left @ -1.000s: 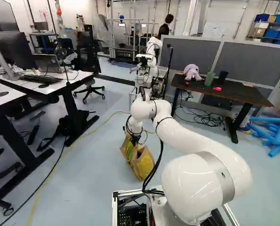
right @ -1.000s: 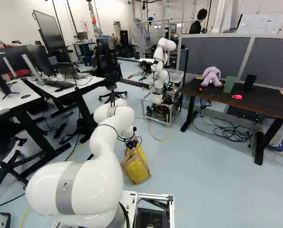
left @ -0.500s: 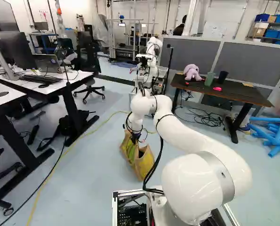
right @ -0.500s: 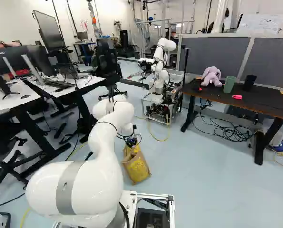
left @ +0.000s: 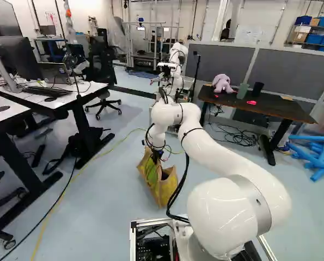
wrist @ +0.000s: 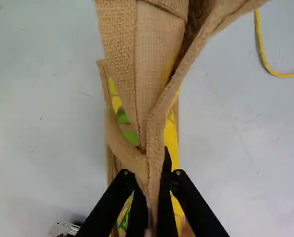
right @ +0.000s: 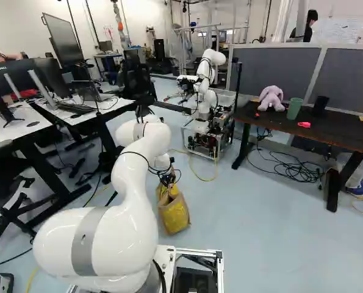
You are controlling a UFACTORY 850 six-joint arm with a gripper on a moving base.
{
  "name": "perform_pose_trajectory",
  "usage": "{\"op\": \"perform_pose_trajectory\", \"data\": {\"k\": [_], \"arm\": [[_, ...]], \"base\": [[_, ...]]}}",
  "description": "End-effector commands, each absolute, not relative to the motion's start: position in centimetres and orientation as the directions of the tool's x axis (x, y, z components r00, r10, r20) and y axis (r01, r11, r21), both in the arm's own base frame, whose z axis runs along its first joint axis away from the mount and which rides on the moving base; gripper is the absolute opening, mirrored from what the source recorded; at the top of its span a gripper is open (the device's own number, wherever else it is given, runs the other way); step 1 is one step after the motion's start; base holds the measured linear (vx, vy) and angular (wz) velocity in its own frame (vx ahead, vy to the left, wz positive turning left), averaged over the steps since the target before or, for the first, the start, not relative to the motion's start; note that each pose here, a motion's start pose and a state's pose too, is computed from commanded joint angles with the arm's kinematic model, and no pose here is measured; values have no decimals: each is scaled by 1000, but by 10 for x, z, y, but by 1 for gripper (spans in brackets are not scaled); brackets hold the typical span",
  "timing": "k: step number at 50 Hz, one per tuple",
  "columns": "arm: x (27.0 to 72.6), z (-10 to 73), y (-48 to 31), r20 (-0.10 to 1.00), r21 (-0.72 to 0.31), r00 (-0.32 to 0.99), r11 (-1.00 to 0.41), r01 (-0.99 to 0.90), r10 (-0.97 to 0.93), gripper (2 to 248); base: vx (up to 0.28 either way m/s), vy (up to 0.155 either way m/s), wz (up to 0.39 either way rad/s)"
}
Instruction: Pick up the bag on the ground and place it on the table
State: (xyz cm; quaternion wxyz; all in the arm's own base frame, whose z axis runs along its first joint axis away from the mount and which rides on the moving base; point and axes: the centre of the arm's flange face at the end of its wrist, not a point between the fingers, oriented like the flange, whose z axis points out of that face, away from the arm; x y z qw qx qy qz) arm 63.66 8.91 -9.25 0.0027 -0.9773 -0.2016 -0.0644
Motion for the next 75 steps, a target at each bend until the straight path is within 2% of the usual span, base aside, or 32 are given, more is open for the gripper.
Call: {"op": "perform_pose_trajectory", "data": {"k": [33,75], "arm": [[628,-42,90,121,8,928,-935,354,352,22],[578,24,67,151,37,933,-945,326,328,22]], "base": [[0,0,0],[0,0,0]]}}
